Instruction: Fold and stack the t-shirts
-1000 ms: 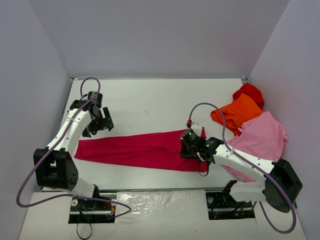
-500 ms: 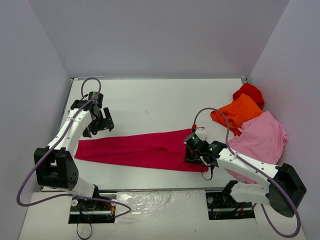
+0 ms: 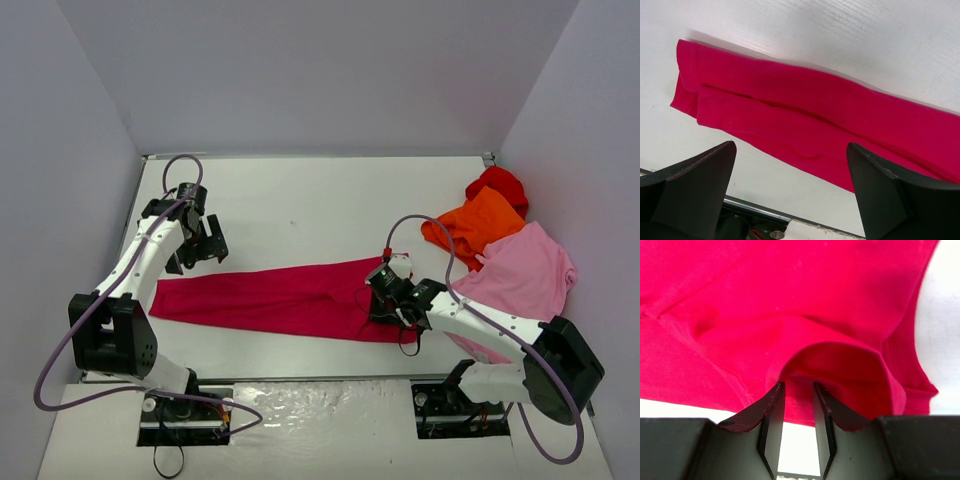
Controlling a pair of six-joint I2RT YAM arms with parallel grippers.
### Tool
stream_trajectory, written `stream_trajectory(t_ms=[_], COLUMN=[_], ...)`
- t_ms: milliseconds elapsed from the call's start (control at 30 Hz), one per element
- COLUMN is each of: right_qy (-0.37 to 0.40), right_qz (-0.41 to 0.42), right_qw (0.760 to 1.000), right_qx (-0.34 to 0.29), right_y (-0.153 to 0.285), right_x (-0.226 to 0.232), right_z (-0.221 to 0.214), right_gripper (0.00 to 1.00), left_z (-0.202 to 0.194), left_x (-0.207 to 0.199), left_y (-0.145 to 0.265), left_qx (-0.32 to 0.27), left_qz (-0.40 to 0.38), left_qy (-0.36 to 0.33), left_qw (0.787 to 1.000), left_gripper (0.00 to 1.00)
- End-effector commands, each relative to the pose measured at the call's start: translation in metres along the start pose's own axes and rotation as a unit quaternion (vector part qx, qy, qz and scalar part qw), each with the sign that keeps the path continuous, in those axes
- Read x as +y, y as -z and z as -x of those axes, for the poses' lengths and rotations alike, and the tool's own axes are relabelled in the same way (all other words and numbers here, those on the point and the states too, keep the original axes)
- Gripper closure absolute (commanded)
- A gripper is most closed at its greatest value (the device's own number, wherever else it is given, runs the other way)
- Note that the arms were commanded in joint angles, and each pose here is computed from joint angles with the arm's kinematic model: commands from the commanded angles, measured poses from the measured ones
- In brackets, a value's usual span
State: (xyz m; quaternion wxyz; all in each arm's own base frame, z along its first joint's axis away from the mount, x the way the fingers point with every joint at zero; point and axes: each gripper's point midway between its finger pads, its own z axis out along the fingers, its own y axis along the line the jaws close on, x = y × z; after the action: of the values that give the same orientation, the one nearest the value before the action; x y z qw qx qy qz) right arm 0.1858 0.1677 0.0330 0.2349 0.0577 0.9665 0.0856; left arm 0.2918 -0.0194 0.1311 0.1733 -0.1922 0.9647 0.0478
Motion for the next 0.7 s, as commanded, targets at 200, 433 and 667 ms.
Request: stream_trajectory(t_ms=[200,433,667], right_qy=[-0.015,-0.017,-0.017], right_qz=[0.070,0.080,0.083], right_qw=[0.997,0.996,0.996], right_qx=[-0.034,-0.027,-0.022], right_y=[0.015,0.016,0.016], right_x=[0.031,0.030,0.030], right_z=[0.029,0.027,0.027], right_gripper=[0.74,0.75,0.76], left_z=[0.019,0.019,0.019], left_x=[0.000,-0.003,0.000], left_y=[0.020,0.019,0.019], left_qx=[-0.034,-0.031,-0.032], left_qz=[-0.001,-0.004,0.004], left_qy=[-0.005,-0.005,-0.006], left_qw=[0.999,0.999,0.999], left_gripper=[0.09,0.09,0.09])
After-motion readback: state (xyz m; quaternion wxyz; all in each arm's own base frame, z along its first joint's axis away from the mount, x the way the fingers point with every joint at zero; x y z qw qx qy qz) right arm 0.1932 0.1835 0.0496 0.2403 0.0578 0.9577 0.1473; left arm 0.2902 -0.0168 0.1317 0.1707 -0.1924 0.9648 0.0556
